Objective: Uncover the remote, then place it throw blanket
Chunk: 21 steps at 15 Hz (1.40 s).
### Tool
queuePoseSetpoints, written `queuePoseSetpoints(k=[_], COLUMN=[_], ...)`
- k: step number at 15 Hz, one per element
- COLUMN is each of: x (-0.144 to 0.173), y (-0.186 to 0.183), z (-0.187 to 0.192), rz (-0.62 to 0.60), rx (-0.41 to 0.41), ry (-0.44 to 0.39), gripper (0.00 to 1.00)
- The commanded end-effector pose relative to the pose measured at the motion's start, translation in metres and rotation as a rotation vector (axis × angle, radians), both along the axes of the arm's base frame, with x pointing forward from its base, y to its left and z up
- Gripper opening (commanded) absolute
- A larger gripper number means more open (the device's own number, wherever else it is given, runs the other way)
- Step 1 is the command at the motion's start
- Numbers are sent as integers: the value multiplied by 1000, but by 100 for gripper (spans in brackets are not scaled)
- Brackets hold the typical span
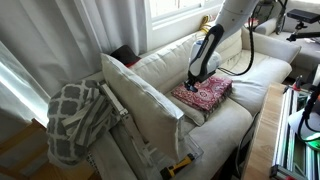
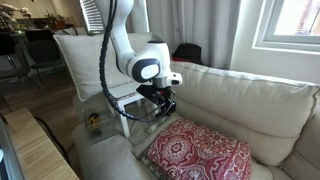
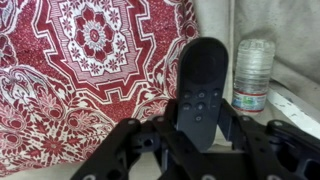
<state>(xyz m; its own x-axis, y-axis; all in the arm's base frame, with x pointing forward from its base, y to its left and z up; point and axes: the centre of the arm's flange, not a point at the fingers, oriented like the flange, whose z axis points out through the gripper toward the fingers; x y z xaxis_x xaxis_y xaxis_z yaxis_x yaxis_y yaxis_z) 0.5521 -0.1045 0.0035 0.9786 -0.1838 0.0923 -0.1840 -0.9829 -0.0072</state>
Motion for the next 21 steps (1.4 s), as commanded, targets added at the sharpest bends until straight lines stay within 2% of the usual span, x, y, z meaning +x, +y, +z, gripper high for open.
queuePoseSetpoints(k=[1,9,10,11,13,17,21], x=[11,14,15,16,17,17,4], y=[-23,-48,-50,-51,-50,-48,-44], z=[-52,-120,-123,-118,-97,-30,41], rz=[-6,-48,-65,-79,-99,-157,-194], rx=[-49,-75,-80,-73,-73,-68,-29], ry=[-33,-20,-25,-27,-38,-42,0], gripper=[19,19,47,69,73,99,100])
